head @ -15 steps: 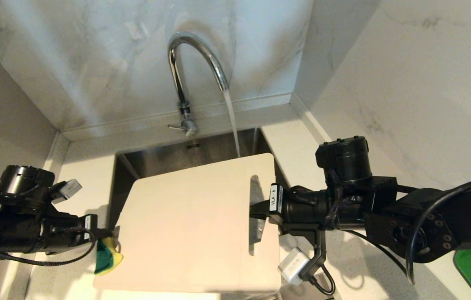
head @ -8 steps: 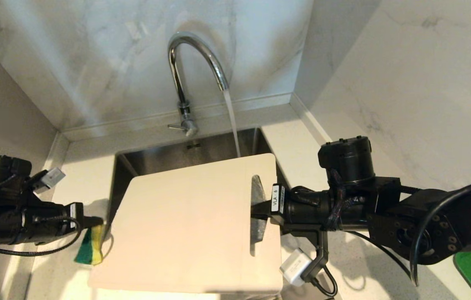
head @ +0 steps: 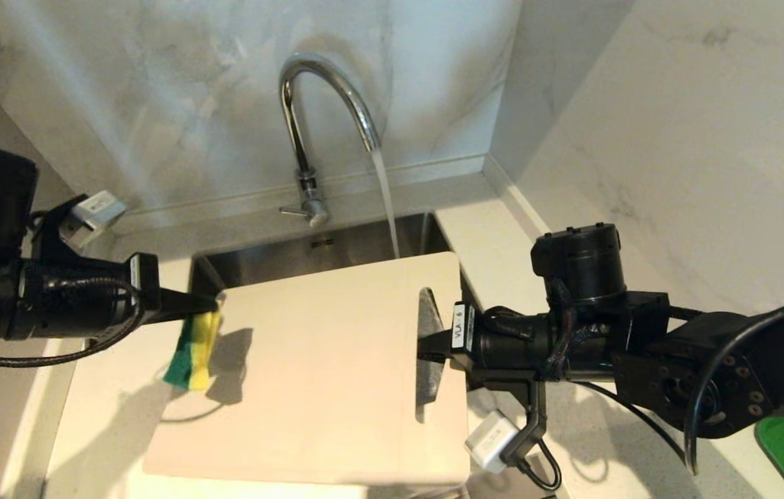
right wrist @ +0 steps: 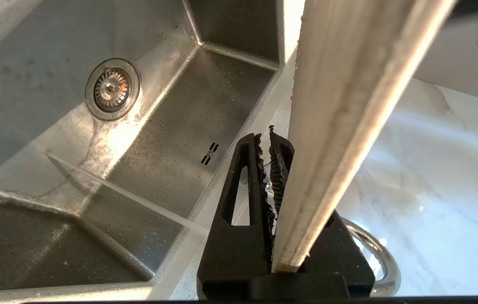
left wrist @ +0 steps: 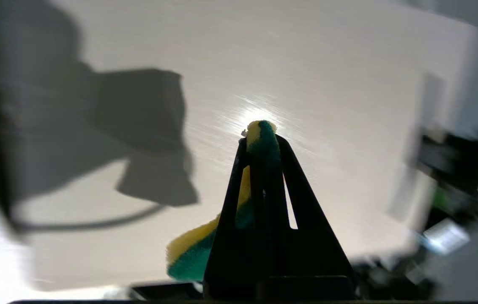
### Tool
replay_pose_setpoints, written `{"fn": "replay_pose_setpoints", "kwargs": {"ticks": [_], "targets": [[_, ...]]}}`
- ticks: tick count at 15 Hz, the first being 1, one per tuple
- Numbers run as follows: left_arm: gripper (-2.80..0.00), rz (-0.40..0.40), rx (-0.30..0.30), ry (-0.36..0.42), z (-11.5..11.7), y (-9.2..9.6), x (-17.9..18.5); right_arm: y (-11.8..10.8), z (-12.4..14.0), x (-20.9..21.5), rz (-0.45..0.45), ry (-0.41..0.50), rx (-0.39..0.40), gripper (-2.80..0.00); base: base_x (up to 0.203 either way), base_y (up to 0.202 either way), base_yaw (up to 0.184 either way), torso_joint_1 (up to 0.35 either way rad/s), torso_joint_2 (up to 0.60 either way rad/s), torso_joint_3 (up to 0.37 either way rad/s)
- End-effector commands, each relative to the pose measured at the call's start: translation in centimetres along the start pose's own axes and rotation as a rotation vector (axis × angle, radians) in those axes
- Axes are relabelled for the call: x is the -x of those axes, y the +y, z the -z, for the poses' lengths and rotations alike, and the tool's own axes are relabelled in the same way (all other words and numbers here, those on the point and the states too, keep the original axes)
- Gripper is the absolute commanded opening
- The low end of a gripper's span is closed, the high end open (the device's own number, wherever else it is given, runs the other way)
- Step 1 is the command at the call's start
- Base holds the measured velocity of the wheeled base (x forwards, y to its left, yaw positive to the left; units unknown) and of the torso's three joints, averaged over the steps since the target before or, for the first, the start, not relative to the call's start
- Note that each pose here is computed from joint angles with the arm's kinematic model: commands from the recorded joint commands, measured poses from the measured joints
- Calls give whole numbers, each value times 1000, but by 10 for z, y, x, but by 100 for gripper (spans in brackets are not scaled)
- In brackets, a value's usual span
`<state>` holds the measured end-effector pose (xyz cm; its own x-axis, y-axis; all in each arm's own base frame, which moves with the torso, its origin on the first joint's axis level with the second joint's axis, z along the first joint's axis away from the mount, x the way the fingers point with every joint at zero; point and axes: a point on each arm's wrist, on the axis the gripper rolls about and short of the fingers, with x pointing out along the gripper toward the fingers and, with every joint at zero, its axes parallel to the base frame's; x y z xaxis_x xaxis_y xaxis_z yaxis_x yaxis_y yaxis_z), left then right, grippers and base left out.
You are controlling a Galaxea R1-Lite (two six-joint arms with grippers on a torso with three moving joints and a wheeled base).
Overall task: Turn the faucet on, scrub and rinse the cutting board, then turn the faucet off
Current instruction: Scrub the cutting board underwater
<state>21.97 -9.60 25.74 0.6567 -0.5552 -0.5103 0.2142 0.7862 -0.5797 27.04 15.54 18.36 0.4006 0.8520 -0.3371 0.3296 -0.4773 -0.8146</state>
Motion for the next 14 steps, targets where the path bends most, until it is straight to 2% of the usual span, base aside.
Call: {"fn": "replay_pose_setpoints", "kwargs": {"ticks": [1,3,5,6,10,12,14], "targets": [[-280,129,-44,69,13,-49,14,-5,2,3,17,10,4,-280,0,0,0,0,0,0],[-280,144,-81,121,29,-69,7,-6,2,4,19,14,5,-280,0,0,0,0,0,0],[-280,96,-120,168,50,-80,-12,-6,1,5,18,12,4,-280,0,0,0,0,0,0],[-280,69,-137,186,62,-81,-21,-10,2,7,26,19,9,-280,0,0,0,0,0,0],[-280,59,-197,227,98,-74,-34,-11,3,8,27,23,9,-280,0,0,0,0,0,0],[-280,55,-207,216,106,-71,-37,-10,3,7,23,22,7,-280,0,0,0,0,0,0],[-280,54,-202,202,103,-69,-33,-10,3,8,24,23,8,-280,0,0,0,0,0,0]]}}
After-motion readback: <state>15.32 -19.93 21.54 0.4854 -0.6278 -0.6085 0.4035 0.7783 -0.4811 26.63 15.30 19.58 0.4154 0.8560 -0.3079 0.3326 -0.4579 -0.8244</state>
